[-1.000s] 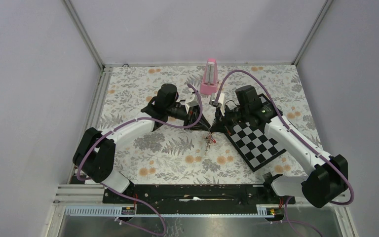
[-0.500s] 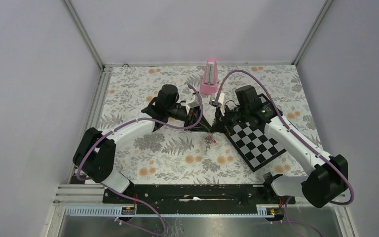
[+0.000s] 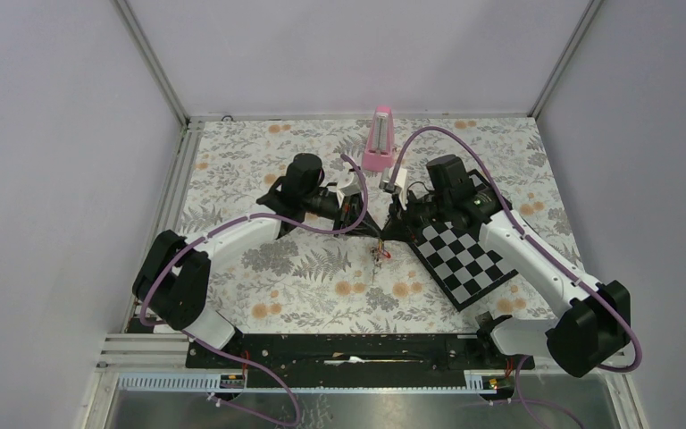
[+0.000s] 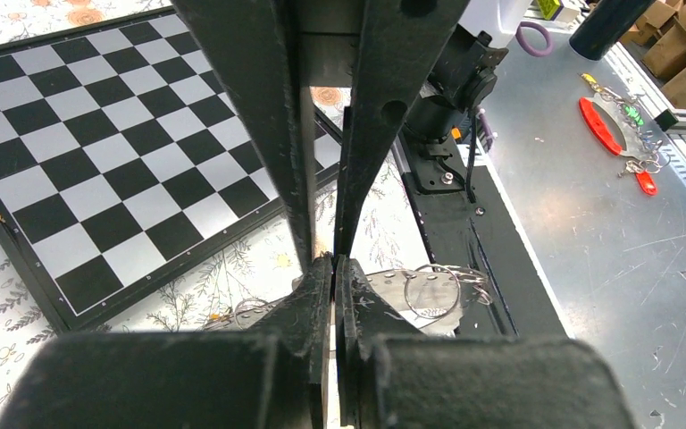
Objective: Put the keys on the keyring
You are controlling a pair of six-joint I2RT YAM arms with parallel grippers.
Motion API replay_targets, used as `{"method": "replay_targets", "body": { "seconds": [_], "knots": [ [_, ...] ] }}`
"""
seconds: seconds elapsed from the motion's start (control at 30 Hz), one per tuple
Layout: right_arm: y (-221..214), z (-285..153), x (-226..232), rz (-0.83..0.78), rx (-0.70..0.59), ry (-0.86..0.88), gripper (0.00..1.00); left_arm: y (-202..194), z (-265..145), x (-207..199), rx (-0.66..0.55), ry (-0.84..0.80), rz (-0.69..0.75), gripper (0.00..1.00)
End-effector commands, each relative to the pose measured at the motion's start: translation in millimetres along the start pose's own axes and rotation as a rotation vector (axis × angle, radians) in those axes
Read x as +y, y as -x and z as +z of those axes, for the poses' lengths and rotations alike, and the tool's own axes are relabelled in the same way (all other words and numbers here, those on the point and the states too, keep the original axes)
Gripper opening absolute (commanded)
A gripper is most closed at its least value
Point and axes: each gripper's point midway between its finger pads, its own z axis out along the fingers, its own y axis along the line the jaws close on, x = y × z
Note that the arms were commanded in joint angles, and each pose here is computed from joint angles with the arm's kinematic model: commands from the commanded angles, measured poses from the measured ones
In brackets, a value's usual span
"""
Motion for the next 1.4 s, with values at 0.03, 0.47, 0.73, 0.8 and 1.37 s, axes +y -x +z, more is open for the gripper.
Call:
{"method": "replay_targets", "body": {
  "seconds": [0.03,0.47,0.73,0.8,1.37],
  "knots": [
    [26.0,-14.2,-7.7,-0.092,-0.095,-0.073,0.28,9.6,0.3,-11.3,-0.027,-0.045,0.042,0.00],
    [14.2,-14.5,6.5,-0.088,-0.115,0.012,0.35,33.6,-2.6,-24.2,-0.133,-0.088,0.021,0.00],
    [10.1,-16.2,14.8,-0.099,-0.112,0.042,0.35,35.6,-4.1,-22.6,-0.139,-0.082,0.026,0.00],
    [8.9,-17.8,9.1,-0.102,-0.102,0.004,0.34,36.1,-4.2,-23.1,-0.139,-0.085,0.031,0.00],
    [18.1,-29.6,12.5,-0.114,-0.101,-0.001,0.43,39.2,-14.9,-14.8,-0.124,-0.070,0.068,0.00]
  ]
}}
